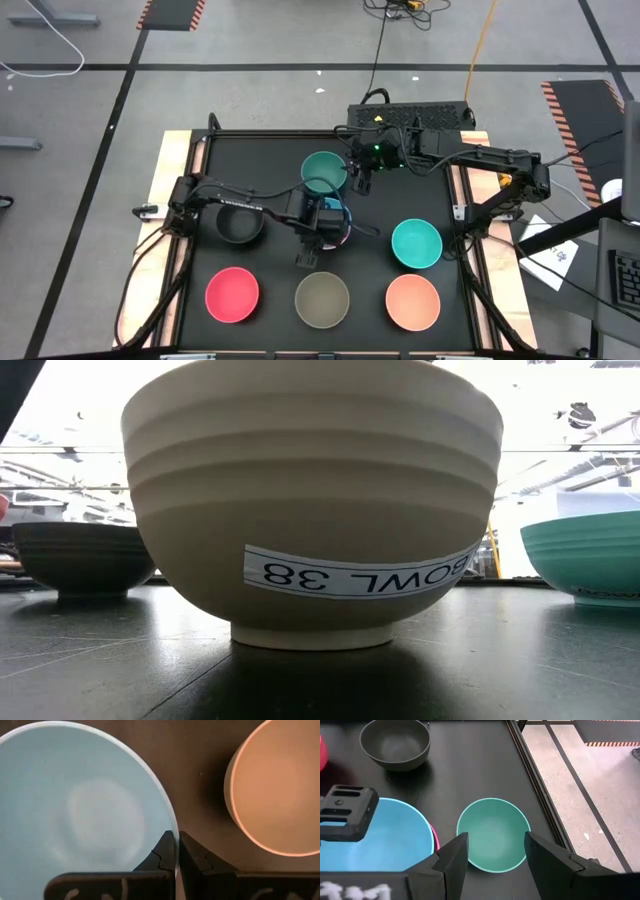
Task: Nest bowls inside each other
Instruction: Stack the light blue bowl on top of the pink bowl, then stack the light green bowl on top of the light blue bowl
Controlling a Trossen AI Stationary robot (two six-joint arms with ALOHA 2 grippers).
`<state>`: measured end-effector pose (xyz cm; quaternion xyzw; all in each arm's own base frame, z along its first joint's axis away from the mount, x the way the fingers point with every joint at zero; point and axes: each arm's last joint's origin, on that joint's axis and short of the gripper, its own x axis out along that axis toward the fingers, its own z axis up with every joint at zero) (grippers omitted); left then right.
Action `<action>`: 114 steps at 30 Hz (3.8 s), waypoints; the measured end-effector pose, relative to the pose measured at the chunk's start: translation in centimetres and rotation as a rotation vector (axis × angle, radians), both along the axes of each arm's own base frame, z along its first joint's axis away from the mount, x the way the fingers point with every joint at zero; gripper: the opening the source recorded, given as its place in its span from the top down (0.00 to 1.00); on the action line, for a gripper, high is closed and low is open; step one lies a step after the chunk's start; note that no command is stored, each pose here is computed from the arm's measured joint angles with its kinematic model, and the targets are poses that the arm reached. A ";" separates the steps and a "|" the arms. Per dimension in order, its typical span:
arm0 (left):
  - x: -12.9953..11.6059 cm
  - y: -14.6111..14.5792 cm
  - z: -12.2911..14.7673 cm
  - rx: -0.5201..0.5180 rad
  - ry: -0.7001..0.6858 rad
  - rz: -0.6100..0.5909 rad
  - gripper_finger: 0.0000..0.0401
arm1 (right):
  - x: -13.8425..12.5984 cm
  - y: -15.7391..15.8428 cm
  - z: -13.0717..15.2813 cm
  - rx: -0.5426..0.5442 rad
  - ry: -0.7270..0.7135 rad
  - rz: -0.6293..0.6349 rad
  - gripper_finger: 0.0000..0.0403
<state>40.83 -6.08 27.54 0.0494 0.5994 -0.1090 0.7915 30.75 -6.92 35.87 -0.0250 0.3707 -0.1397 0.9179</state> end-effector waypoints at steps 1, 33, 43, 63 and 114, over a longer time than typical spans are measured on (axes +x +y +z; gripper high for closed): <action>0.1 0.0 -0.1 0.000 -0.006 0.000 0.99 | 0.0 0.0 0.0 0.000 0.000 0.000 0.54; 0.1 0.0 -2.8 0.022 0.002 0.005 0.99 | 0.0 0.0 0.0 0.008 -0.004 -0.008 0.54; 0.2 0.1 -2.8 0.063 -0.024 0.026 0.88 | 0.0 0.0 0.0 0.007 -0.004 -0.007 0.54; -1.4 1.8 1.7 0.116 -0.160 0.122 0.31 | 0.0 0.0 0.1 0.004 -0.011 -0.005 0.54; -8.2 2.7 10.5 0.188 -0.361 0.164 0.30 | -7.8 0.8 7.1 -0.175 -0.273 -0.127 0.54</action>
